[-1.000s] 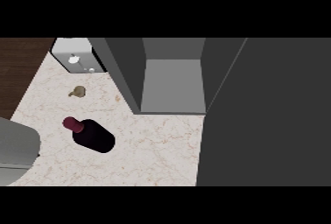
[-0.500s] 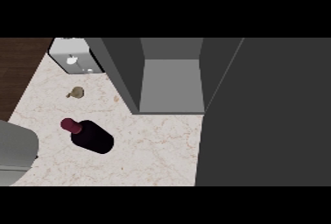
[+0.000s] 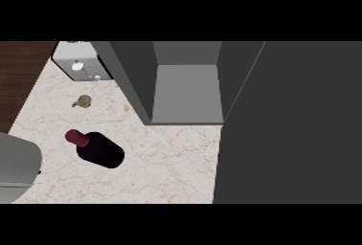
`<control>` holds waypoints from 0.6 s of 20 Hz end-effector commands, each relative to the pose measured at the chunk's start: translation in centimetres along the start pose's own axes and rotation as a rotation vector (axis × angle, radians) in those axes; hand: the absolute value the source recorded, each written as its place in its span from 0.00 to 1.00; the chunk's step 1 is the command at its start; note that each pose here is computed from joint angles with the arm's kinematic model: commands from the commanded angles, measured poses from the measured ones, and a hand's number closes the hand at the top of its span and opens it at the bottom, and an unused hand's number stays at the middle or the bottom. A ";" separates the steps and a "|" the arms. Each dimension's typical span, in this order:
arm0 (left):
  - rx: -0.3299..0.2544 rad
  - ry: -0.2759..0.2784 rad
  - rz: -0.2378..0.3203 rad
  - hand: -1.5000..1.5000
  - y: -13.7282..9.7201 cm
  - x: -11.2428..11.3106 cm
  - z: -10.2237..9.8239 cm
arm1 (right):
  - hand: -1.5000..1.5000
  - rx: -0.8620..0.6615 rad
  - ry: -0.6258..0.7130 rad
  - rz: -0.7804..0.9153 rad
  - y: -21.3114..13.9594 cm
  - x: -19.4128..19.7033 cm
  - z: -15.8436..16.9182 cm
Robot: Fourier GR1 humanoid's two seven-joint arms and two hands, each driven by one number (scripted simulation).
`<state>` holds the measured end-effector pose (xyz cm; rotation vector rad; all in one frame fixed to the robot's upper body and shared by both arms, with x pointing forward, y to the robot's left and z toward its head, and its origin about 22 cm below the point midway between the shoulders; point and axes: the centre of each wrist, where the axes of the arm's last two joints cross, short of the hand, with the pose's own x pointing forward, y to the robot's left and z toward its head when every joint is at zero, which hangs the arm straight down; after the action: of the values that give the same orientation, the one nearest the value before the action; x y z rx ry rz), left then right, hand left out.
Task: Pick up the wine, place it into the cabinet and close the cabinet
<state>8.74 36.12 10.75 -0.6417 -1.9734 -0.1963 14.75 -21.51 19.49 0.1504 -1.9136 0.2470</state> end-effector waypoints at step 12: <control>-0.028 0.125 0.024 0.00 4.6 -6.3 -1.8 | 0.00 0.028 -0.035 -0.041 -0.2 2.2 2.2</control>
<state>13.19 37.39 7.45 -0.6510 -1.8814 -0.2268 14.82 -21.55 19.86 0.1347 -1.9106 0.2592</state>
